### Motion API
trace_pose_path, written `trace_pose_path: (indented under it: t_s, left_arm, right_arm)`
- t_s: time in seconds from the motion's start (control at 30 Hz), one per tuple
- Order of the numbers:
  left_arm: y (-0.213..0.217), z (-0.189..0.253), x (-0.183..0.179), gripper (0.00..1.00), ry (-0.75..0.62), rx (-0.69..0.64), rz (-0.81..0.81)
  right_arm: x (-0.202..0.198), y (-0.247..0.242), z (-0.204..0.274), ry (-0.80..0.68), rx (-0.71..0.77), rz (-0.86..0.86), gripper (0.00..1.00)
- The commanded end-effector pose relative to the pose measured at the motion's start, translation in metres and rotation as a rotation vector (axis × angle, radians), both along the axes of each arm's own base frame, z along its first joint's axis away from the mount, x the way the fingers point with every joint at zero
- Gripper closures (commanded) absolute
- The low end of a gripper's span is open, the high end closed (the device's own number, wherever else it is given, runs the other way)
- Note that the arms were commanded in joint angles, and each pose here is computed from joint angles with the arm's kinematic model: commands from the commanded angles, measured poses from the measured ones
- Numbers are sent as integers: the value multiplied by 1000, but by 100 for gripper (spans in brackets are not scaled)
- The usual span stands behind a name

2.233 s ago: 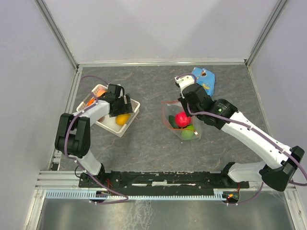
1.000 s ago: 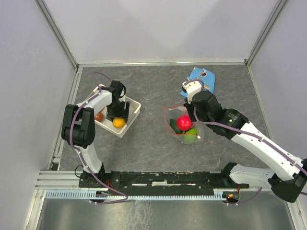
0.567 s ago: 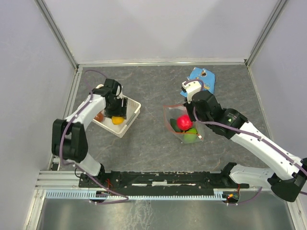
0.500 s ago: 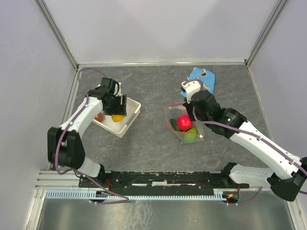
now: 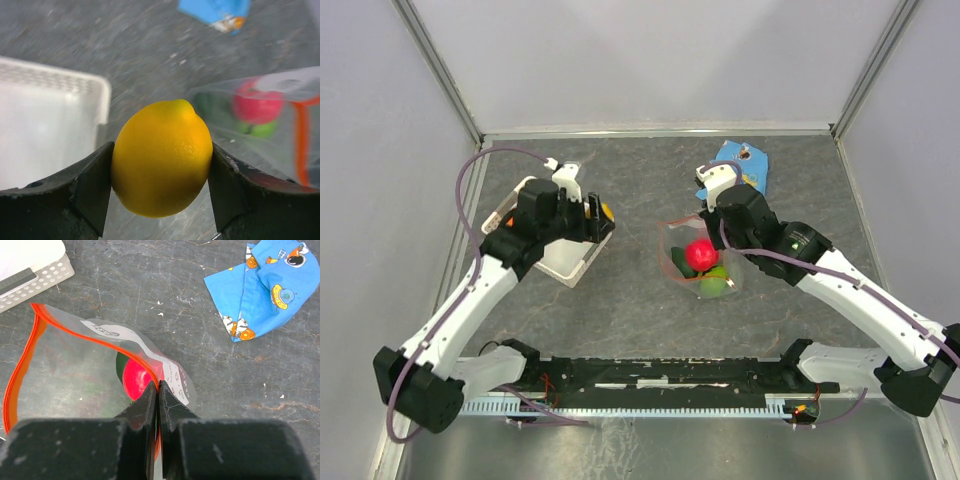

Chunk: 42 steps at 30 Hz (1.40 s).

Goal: Place the food in the zip-top bag and seal the zipper
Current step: Place the fake fruit in the zipper food storage bag.

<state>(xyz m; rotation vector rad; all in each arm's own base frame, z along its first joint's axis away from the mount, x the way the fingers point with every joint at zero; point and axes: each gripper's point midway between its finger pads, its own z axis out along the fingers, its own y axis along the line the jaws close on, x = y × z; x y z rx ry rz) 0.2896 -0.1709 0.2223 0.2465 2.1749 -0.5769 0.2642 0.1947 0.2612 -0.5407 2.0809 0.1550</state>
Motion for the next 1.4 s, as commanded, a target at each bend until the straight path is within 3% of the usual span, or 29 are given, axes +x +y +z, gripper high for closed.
trace_pose_path:
  t_s: [0.0, 0.33, 0.63, 1.03, 1.37]
  left_arm:
    - [-39, 81, -8, 49, -306, -247, -110]
    - [-98, 150, -61, 50, -638, -452, -394]
    - [-146, 146, -80, 50, -790, -412, -495]
    - [-177, 90, -65, 49, -792, -321, -551]
    - [-178, 46, -44, 37, -735, -201, -493]
  right_arm:
    - [7, 12, 30, -54, 97, 1, 91]
    - [8, 18, 24, -32, 108, 6, 91]
    - [7, 24, 21, -15, 123, 23, 92]
    - [2, 27, 19, -2, 154, 38, 92]
    - [-2, 24, 19, 1, 156, 38, 92]
